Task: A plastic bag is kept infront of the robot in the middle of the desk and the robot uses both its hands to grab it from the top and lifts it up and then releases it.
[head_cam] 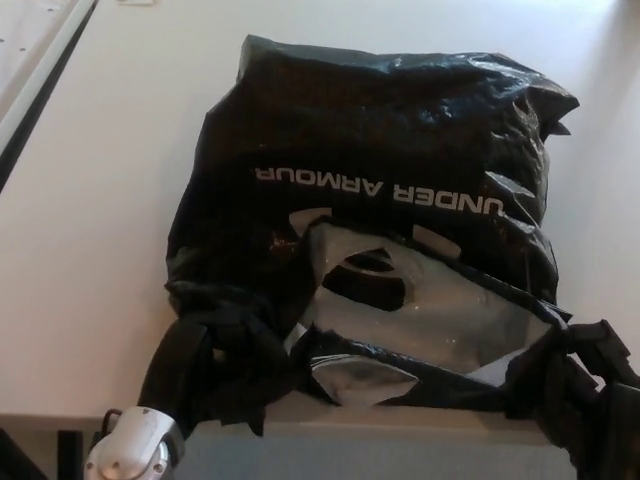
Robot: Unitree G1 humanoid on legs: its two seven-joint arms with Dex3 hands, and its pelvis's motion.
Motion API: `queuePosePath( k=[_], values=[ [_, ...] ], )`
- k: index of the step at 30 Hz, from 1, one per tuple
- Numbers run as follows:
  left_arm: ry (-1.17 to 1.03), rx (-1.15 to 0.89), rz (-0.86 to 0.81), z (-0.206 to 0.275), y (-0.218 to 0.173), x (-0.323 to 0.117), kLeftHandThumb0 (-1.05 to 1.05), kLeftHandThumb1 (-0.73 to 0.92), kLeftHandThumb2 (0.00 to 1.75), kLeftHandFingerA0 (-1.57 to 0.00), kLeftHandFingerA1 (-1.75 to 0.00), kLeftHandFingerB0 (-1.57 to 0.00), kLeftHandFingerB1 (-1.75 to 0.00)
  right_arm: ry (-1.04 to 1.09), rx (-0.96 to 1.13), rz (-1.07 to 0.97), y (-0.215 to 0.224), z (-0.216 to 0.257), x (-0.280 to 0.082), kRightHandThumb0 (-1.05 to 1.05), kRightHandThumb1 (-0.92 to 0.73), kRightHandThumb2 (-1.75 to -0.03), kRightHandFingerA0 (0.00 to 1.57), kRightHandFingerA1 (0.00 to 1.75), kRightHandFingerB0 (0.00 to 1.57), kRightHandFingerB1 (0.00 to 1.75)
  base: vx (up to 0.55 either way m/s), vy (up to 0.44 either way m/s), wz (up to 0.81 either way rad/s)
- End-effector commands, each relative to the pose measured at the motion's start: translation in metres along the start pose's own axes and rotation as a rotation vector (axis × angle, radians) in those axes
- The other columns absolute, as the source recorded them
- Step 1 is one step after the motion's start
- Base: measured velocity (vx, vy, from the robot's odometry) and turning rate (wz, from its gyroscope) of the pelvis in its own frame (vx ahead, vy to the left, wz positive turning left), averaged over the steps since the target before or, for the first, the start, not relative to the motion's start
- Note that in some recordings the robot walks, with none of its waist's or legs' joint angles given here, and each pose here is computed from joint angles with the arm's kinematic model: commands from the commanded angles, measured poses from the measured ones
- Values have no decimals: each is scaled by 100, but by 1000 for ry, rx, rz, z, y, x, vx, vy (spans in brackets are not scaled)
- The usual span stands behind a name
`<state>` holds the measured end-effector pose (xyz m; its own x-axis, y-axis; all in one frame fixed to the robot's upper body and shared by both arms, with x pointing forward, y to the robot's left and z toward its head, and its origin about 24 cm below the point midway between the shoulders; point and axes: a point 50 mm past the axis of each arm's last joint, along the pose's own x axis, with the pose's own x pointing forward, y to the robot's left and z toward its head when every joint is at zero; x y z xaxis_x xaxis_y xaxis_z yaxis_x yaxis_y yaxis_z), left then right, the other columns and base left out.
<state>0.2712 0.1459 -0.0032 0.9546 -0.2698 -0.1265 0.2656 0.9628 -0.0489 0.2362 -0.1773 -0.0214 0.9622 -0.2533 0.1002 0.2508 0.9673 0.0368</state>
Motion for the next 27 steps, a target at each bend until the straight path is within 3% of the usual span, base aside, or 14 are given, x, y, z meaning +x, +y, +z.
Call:
queuePosePath(
  k=[1, 5, 6, 8, 9, 10, 11, 12, 14, 15, 20, 21, 22, 27],
  values=[
    [133, -37, -32, -15, -7, -10, -37, 54, 57, -157, -119, -153, -110, 93, 30, 21, 14, -4, 5, -30, -70, -117, 116, 125, 80, 108, 0, 0, 0],
    [13, 26, -56, 13, -4, -5, -45, 51, 69, -157, -117, -149, -116, -35, 100, 80, 30, 33, 21, -28, -73, -119, 112, 123, 83, 109, 0, 0, 0],
    [-48, 31, -73, 29, -3, -2, -43, 52, 70, -154, -120, -143, -120, -133, 122, 132, 37, 56, 29, -44, -92, -65, 76, 175, 43, 163, 0, 0, 0],
    [-103, 38, -84, 44, -6, -1, -46, 51, 69, -152, -120, -141, -120, -189, 124, 170, 42, 76, 35, -49, -92, -66, 78, 175, 44, 163, 0, 0, 0],
    [-188, 74, -95, 63, -8, 1, -52, 47, 73, -149, -123, -139, -120, -252, 128, 196, 49, 101, 41, -28, -74, -120, 109, 122, 76, 105, 0, 0, 0],
    [-271, 99, -108, 85, -11, 2, -64, 43, 69, -141, -121, -136, -120, -347, 115, 222, 56, 130, 49, -26, -76, -121, 117, 125, 81, 108, 0, 0, 0],
    [-337, 113, -120, 105, -14, 2, -64, 43, 69, -141, -121, -136, -120, -437, 96, 239, 62, 156, 55, -26, -76, -121, 117, 125, 81, 108, 0, 0, 0],
    [-424, 164, -127, 124, -16, 0, -38, 26, 89, -142, -129, -142, -129, -501, 116, 249, 68, 180, 58, -44, -91, -66, 87, 175, 48, 165, 0, 0, 0],
    [-536, 167, -135, 152, -21, -2, -39, 22, 86, -139, -128, -137, -126, -617, 117, 265, 73, 216, 62, -47, -89, -66, 88, 175, 53, 164, 0, 0, 0],
    [-628, 186, -129, 174, -24, -5, -38, 26, 88, -135, -126, -131, -124, -692, 124, 290, 75, 241, 65, -29, -73, -119, 116, 125, 93, 114, 0, 0, 0],
    [-937, 301, -121, 250, -31, -34, -35, 48, 100, -126, -126, -121, -124, -886, 151, 348, 77, 314, 60, -29, -73, -120, 121, 127, 93, 114, 0, 0, 0],
    [-969, 307, -122, 258, -32, -38, -35, 48, 100, -126, -126, -121, -124, -916, 129, 335, 77, 322, 58, -29, -73, -120, 121, 127, 93, 114, 0, 0, 0],
    [-1057, 323, -86, 283, -34, -53, -47, 61, 61, -102, -171, -84, -164, -979, 154, 359, 75, 340, 53, -46, -89, -66, 90, 175, 54, 165, 0, 0, 0],
    [-1211, 298, -81, 321, -39, -80, -38, 63, 59, -100, -174, -80, -165, -1048, 188, 393, 71, 358, 50, -47, -88, -66, 87, 175, 54, 162, 0, 0, 0]
  ],
)
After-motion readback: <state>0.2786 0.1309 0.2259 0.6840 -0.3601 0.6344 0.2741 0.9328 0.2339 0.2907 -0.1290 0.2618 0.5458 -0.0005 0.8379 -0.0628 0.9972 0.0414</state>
